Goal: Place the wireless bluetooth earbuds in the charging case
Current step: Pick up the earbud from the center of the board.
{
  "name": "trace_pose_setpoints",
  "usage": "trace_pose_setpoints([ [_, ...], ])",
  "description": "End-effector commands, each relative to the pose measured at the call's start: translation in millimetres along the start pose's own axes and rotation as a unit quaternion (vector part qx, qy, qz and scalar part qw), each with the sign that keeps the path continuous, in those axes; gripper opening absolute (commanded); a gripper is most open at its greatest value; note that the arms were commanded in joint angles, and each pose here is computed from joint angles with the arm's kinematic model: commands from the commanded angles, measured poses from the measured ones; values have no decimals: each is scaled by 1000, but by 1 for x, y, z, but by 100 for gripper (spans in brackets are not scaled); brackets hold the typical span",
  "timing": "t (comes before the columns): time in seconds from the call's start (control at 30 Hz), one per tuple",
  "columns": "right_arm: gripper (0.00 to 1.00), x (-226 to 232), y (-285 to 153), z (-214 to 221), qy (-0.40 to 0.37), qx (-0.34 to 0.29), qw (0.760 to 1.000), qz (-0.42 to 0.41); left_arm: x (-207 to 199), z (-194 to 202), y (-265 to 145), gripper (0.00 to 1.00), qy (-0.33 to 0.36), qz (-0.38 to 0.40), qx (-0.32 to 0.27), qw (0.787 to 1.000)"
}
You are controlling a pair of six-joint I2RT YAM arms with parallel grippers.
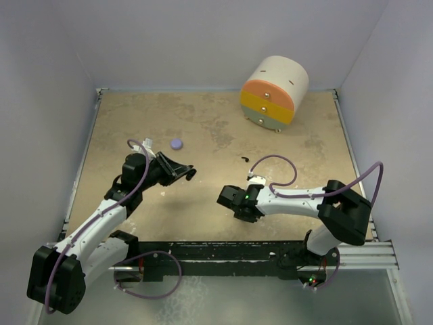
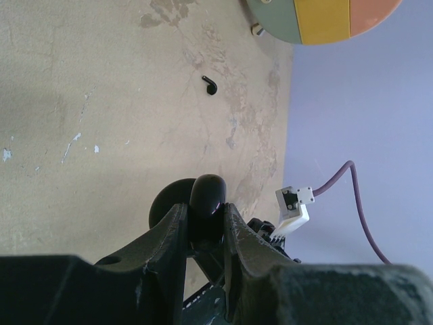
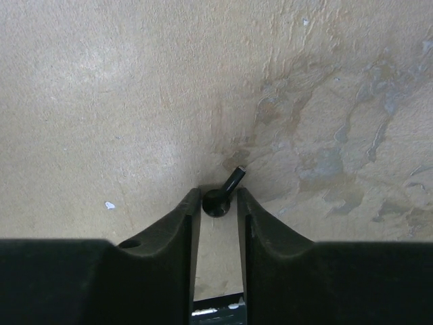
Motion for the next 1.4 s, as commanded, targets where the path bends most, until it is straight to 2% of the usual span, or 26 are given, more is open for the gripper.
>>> trace_pose_setpoints([
  [0.0,26,-9,17,19,7,36,999,21,-12,-11,-1,0,16,25,-16,999],
  [0.37,13,15,13,10,7,17,1000,-13,-11,-12,-3,0,15,24,-19,999],
  [0.57,12,45,26,-28,6,-20,999,-46,-14,-17,-6,0,12,26,-30,999],
  [0.73,6,70,34,-66,12,-63,996,-66,-17,-23,-16,0,16,19,-48,999],
  [1.0,5,113,39,-113,-19,-113,990,-86,-18,-34,-22,0,18,7,-83,996],
  [1.17,5,127,27,-146,-22,-124,980,-152,-15,-39,-19,0,12,2,-107,994],
  [1.37,3,134,22,-178,-34,-130,972,-193,-11,-42,-8,0,-5,13,-125,992],
])
Point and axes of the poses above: each gripper's point midway between its finger pads, its own y axis out along the fingers, its own x axis along the line the jaws close on, z = x × y, the point moved 7 cm from there along -y, back along the fingers, and after that the axes turned 7 degrees about y, right-handed, at the moved point
